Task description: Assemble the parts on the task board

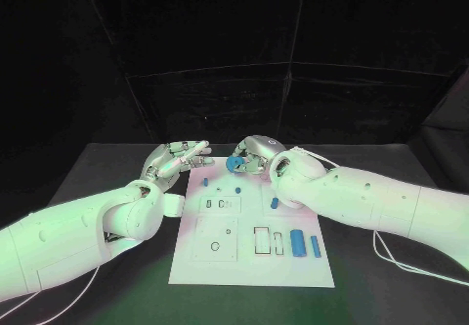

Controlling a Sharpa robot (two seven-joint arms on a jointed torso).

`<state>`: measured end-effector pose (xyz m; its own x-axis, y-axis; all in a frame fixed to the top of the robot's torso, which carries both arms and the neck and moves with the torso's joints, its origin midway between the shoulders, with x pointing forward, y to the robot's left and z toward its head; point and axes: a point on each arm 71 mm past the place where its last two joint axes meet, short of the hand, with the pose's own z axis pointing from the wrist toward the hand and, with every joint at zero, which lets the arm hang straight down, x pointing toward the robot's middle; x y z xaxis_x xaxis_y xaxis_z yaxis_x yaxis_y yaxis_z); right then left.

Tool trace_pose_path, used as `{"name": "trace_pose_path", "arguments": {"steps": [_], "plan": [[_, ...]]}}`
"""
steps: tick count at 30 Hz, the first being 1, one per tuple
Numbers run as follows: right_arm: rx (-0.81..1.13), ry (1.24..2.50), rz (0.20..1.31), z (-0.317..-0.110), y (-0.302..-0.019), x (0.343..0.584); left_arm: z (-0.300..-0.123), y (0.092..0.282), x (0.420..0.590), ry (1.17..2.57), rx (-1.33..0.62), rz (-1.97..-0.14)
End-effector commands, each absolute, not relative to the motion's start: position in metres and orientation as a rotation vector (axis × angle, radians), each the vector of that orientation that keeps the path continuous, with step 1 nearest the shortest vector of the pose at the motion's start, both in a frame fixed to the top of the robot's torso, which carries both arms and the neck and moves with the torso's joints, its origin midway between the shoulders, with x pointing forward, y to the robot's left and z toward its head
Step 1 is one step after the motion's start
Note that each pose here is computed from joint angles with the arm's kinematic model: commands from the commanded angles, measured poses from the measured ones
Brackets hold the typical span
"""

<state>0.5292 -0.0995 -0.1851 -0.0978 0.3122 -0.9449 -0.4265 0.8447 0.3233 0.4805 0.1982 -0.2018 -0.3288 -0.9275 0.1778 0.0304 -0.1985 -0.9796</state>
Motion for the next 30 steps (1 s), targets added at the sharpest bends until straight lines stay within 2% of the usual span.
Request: {"name": "trace_pose_path", "arguments": {"steps": [1, 15, 30], "plan": [[-0.140, 1.572, 0.592, -0.187, -0.092, 0.532, -0.200, 0.196, 0.480, 1.300, -1.119, -1.650], [-0.176, 1.641, 0.501, -0.196, -0.081, 0.535, -0.200, 0.195, 0.480, 1.302, -1.119, -1.652], [-0.178, 1.667, 0.472, -0.199, -0.083, 0.536, -0.200, 0.195, 0.481, 1.303, -1.119, -1.652]]}}
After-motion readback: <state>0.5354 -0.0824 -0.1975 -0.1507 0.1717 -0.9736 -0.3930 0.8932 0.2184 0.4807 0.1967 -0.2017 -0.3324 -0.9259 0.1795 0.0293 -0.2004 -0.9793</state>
